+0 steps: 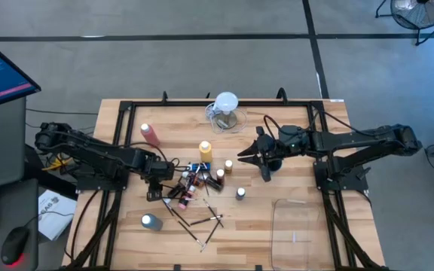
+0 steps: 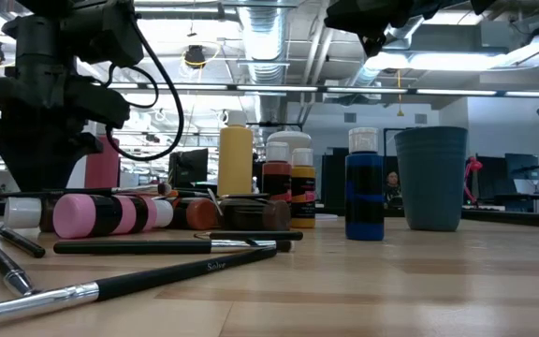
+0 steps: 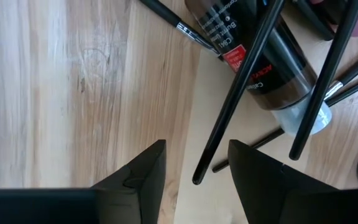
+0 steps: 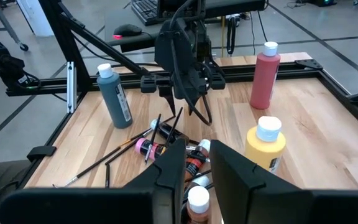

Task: Pick & Place Paint Supplies
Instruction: Put the top black gold paintbrush into the blue cup

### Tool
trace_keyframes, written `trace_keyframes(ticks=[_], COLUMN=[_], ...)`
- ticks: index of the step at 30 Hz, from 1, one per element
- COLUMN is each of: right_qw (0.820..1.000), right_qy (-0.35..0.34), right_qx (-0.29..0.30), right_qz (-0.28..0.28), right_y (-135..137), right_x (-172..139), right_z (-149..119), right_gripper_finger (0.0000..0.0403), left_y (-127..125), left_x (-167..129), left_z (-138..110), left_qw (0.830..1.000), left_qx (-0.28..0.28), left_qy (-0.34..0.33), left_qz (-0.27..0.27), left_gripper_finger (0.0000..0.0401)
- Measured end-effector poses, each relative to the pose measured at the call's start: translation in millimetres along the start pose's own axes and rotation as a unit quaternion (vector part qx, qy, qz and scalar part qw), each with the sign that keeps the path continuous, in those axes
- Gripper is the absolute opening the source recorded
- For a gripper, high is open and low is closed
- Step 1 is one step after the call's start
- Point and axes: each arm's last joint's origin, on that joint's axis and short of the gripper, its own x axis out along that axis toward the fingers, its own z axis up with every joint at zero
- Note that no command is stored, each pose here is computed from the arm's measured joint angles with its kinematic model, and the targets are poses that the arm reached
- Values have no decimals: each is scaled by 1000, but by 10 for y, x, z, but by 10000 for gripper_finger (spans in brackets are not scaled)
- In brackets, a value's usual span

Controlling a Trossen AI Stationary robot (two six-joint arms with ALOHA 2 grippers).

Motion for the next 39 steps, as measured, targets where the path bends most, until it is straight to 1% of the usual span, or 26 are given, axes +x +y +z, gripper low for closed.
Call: trace_keyframes(ticks=[4, 8, 11, 13, 18, 25, 28, 39], right_qw=[1000, 1000, 1000, 1000, 1000, 1000, 1000, 1000], right_qy=[0, 0, 0, 0, 0, 0, -4, -10], right_qx=[0, 0, 0, 0, 0, 0, 0, -2], right_qz=[0, 0, 0, 0, 0, 0, 0, 0], right_y=[0, 0, 0, 0, 0, 0, 1, 1], right_x=[0, 0, 0, 0, 0, 0, 0, 0], right_z=[0, 0, 0, 0, 0, 0, 8, 19], right_gripper_finger=[68, 68, 68, 68, 68, 68, 68, 68], left_y=[1, 1, 1, 2, 6, -7, -12, -92], left_x=[0, 0, -1, 0, -1, -2, -17, -368], left_z=[-1, -2, -3, -7, -21, -47, -51, 176], left_qw=[1000, 1000, 1000, 1000, 1000, 999, 998, 999], left_qx=[-2, -2, -2, -2, -5, -29, -32, -22], left_qy=[0, 1, 2, 3, 12, 32, 41, 24], left_qz=[0, 1, 1, 2, 2, -27, -34, -39], left_gripper_finger=[123, 73, 27, 10, 6, 4, 4, 2])
